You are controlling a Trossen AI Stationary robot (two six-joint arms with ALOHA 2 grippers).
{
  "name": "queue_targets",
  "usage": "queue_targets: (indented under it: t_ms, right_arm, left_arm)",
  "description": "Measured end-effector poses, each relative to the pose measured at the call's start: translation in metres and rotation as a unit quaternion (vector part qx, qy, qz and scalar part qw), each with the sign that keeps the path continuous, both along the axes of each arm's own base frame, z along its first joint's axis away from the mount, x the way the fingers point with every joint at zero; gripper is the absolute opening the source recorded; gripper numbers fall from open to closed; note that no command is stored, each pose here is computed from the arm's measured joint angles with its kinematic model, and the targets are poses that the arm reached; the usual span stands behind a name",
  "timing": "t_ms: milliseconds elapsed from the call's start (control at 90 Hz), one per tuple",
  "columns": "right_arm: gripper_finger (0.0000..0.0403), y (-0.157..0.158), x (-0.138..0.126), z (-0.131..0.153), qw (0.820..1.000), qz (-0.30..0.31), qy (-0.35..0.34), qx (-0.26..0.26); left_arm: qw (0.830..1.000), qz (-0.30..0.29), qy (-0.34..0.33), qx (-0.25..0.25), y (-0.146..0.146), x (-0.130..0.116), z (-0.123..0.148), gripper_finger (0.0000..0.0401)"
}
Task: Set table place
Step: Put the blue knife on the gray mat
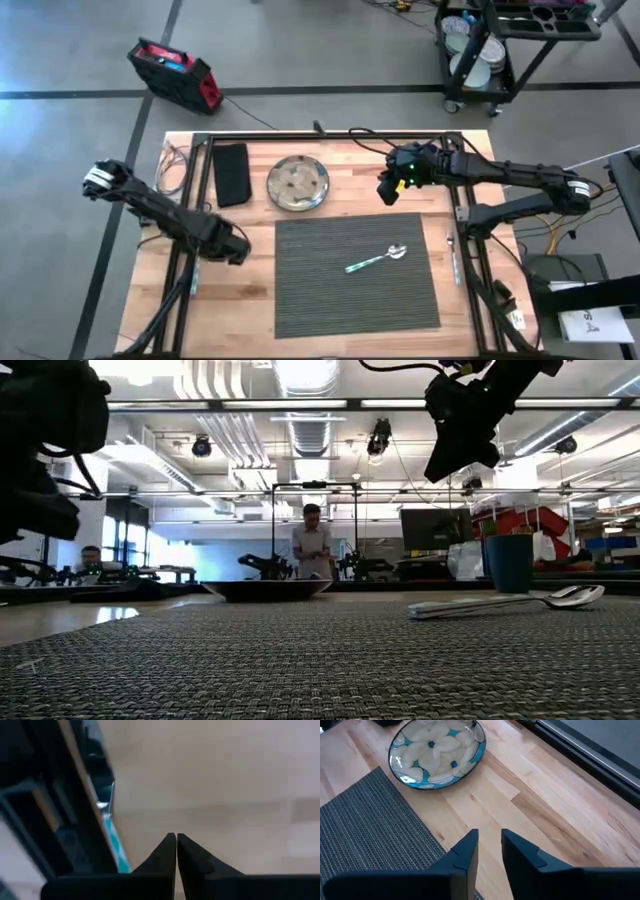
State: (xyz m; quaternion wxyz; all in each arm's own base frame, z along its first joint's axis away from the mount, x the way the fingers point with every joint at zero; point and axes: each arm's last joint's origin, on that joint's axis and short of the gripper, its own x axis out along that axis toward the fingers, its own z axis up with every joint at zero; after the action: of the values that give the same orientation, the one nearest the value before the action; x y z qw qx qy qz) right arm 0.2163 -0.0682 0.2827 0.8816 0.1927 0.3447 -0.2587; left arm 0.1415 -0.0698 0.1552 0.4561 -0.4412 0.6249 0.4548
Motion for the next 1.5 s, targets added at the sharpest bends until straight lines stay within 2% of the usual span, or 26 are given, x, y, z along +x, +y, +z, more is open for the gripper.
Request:
queue_targets:
  t_ms: [133, 389, 544, 933, 1500]
  right_arm:
    - [0.0069, 0.000, 0.000, -0.002, 1.000, 0.000, 0.001, 0.000]
    - [0.0050, 0.000, -0.001, -0.009, 1.000, 0.000, 0.007, 0.002]
    - [0.0043, 0.000, -0.001, -0.015, 1.000, -0.007, 0.008, 0.010]
    - [0.0044, 0.001, -0.003, -0.022, 1.000, -0.010, 0.017, 0.015]
    - [0.0067, 0.001, -0.004, -0.023, 1.000, -0.005, 0.024, 0.015]
  left_arm:
    - [0.999, -0.008, 0.034, -0.016, -0.011, -0.001, 0.002, 0.0000]
    - [0.998, 0.006, 0.062, 0.003, -0.025, -0.001, 0.008, 0.0000]
    - [0.995, 0.020, 0.093, -0.007, -0.033, -0.003, 0.005, 0.0000]
    - [0.983, 0.016, 0.184, -0.013, -0.069, 0.000, -0.012, 0.0000]
    - [0.970, 0.010, 0.244, 0.005, -0.105, 0.020, -0.044, 0.0000]
